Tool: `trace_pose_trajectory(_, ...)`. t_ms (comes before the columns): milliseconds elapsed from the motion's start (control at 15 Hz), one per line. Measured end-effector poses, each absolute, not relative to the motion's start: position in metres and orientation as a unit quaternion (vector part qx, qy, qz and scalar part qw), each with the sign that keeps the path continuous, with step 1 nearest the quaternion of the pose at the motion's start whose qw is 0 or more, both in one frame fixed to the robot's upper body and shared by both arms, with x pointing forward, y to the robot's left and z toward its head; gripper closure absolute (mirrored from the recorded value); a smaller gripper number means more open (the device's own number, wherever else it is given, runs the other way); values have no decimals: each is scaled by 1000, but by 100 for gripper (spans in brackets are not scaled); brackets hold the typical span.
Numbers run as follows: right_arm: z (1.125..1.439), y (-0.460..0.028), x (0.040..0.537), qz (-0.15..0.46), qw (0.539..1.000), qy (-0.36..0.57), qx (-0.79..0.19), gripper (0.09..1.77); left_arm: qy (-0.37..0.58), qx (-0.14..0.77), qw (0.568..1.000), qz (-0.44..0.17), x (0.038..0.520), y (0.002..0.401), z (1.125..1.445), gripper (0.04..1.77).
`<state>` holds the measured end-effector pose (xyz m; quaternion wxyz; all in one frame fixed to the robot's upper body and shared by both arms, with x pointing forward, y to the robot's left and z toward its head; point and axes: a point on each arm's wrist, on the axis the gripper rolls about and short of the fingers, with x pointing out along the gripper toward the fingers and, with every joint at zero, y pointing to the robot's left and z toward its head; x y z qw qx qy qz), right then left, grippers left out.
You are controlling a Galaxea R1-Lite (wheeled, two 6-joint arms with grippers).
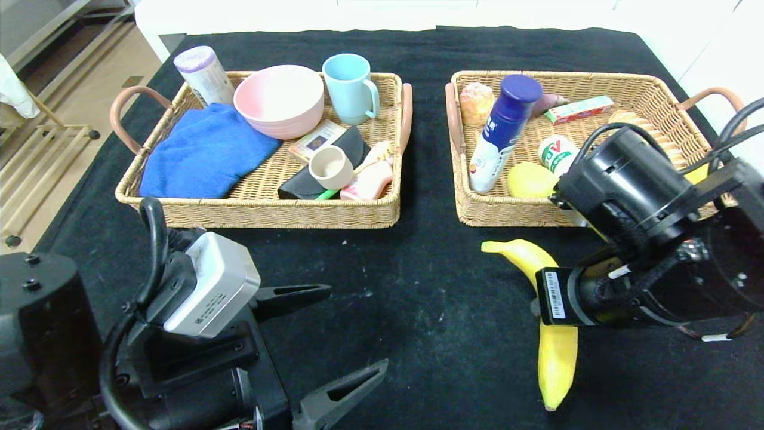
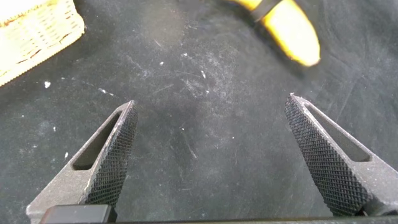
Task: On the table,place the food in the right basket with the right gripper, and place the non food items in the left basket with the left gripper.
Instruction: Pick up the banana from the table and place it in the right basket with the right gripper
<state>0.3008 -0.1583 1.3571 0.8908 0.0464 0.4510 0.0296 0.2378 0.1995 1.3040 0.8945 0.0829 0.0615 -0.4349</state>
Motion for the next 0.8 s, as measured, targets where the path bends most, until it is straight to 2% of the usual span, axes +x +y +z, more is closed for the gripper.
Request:
trace_pose_trajectory(333,1398,-182,282,11,911,409,49,121,67,85,894,-435,238,199,1302,9)
trace_pose_trajectory(800,1448,-230,314,-65,934,321,141,121,73,87,893,-435,241,197,1299,9)
